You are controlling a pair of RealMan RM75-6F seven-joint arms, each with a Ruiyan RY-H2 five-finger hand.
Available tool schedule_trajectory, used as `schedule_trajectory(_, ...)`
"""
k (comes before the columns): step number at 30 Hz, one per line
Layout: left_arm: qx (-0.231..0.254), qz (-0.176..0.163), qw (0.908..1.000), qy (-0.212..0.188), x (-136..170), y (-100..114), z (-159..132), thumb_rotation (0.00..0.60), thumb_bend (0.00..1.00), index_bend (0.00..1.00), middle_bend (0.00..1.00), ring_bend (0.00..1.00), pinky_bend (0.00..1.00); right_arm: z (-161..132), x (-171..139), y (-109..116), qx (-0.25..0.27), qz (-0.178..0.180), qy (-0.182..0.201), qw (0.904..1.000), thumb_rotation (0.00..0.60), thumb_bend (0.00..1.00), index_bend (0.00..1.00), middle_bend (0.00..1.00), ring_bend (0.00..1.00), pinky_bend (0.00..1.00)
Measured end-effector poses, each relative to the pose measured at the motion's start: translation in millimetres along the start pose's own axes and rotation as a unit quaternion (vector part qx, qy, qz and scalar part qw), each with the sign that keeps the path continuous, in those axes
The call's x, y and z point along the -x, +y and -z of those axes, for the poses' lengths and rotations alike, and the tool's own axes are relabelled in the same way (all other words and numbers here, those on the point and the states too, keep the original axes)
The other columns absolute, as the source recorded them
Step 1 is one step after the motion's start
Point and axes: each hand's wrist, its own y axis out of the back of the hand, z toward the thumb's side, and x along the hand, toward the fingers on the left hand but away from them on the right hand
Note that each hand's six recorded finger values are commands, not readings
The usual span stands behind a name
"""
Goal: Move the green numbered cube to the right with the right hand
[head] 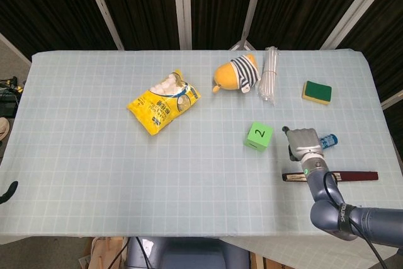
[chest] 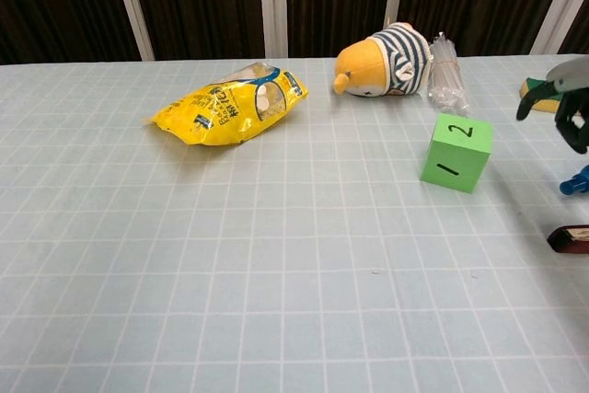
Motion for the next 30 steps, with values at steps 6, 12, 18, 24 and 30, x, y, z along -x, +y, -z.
schedule_trajectory(6,-0.002,0.001,1.0000,-0.004,1.6,-1.1,-2.6,0.600,0.36,0.06,0.01,0.00,0.00,42.6,-19.7,39.0,0.055,0.149,-0.070,0.9848,0.600,0.52,0.14,0.19,0.22,0.17)
schedule_trajectory(12,-0.003,0.000,1.0000,-0.006,2.8,-1.2,-4.1,0.600,0.36,0.06,0.01,0.00,0.00,65.0,-56.0,49.0,0.167,0.285,-0.024,0.9437,0.600,0.51,0.14,0.17,0.20,0.11)
schedule_trajectory(18,-0.003,-0.002,1.0000,-0.006,4.4,-0.2,-3.8,0.600,0.36,0.06,0.01,0.00,0.00,73.0,-95.1,20.9,0.196,0.333,0.069,0.9197,0.600,0.50,0.14,0.17,0.18,0.09)
schedule_trajectory(24,-0.002,0.000,1.0000,-0.008,5.6,-0.7,-4.5,0.600,0.36,0.06,0.01,0.00,0.00,87.3,-138.8,-39.1,0.162,0.333,0.126,0.9203,0.600,0.47,0.14,0.16,0.18,0.09)
schedule_trajectory(30,-0.006,0.001,0.9999,-0.010,5.6,-2.4,-5.7,0.600,0.36,0.06,0.01,0.00,0.00,98.7,-165.6,-87.2,0.128,0.309,0.117,0.9352,0.600,0.47,0.14,0.15,0.17,0.09)
